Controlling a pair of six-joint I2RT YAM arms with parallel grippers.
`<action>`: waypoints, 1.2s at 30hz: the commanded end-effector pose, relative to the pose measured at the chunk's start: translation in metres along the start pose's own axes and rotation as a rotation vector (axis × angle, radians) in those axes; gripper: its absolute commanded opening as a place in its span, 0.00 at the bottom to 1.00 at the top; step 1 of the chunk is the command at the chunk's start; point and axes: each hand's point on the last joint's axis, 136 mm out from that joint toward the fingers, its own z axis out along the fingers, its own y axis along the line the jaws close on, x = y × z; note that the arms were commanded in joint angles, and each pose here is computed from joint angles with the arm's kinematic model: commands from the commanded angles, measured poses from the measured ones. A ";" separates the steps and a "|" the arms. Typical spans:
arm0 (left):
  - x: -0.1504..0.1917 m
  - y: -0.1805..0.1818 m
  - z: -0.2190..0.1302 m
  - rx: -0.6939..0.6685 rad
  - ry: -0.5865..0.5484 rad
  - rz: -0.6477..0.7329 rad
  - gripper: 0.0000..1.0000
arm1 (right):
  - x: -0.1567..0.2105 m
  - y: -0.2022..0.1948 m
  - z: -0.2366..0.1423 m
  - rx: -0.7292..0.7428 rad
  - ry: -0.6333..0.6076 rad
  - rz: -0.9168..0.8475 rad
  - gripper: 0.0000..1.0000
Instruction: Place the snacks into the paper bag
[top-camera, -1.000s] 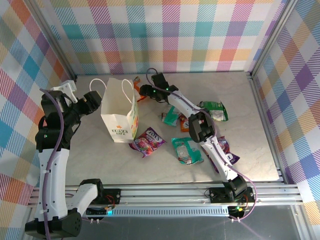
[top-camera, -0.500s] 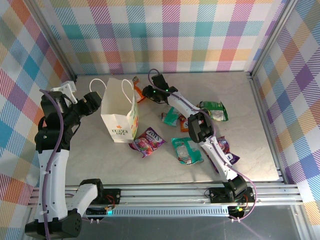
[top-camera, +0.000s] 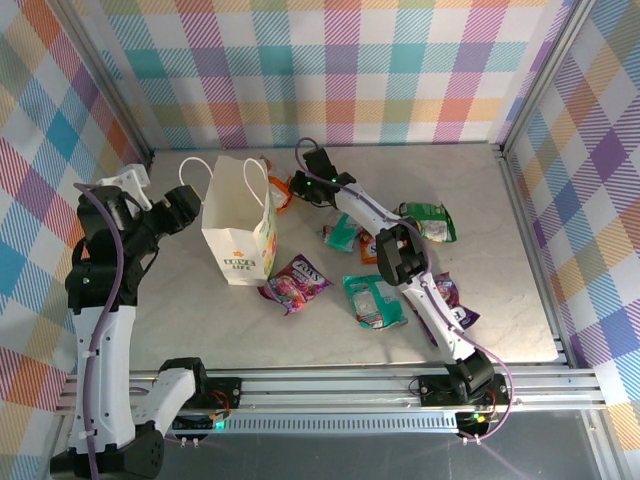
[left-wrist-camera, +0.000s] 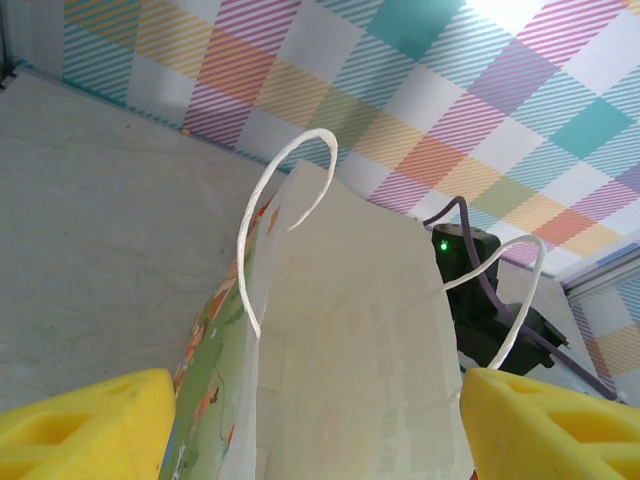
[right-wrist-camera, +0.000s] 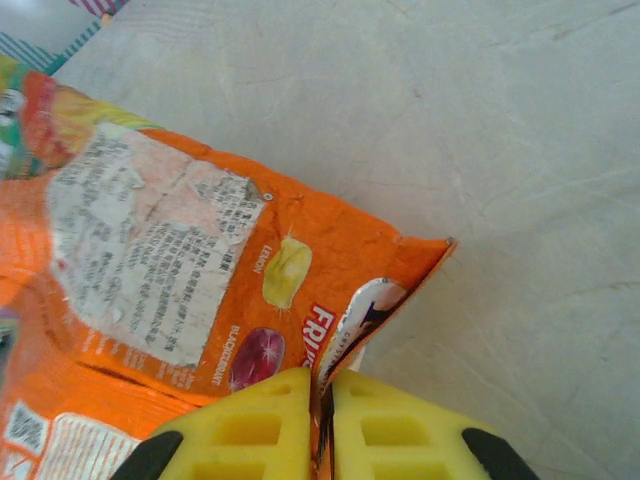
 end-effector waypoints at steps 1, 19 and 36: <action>-0.008 -0.003 -0.014 -0.005 -0.036 -0.002 0.75 | -0.001 -0.011 -0.025 0.118 0.014 -0.026 0.12; -0.009 -0.005 -0.031 -0.001 -0.072 -0.039 0.75 | 0.013 -0.045 -0.102 0.354 0.069 -0.112 0.09; -0.004 -0.008 -0.038 0.020 -0.076 -0.088 0.75 | 0.033 -0.031 -0.128 0.261 0.125 -0.123 0.54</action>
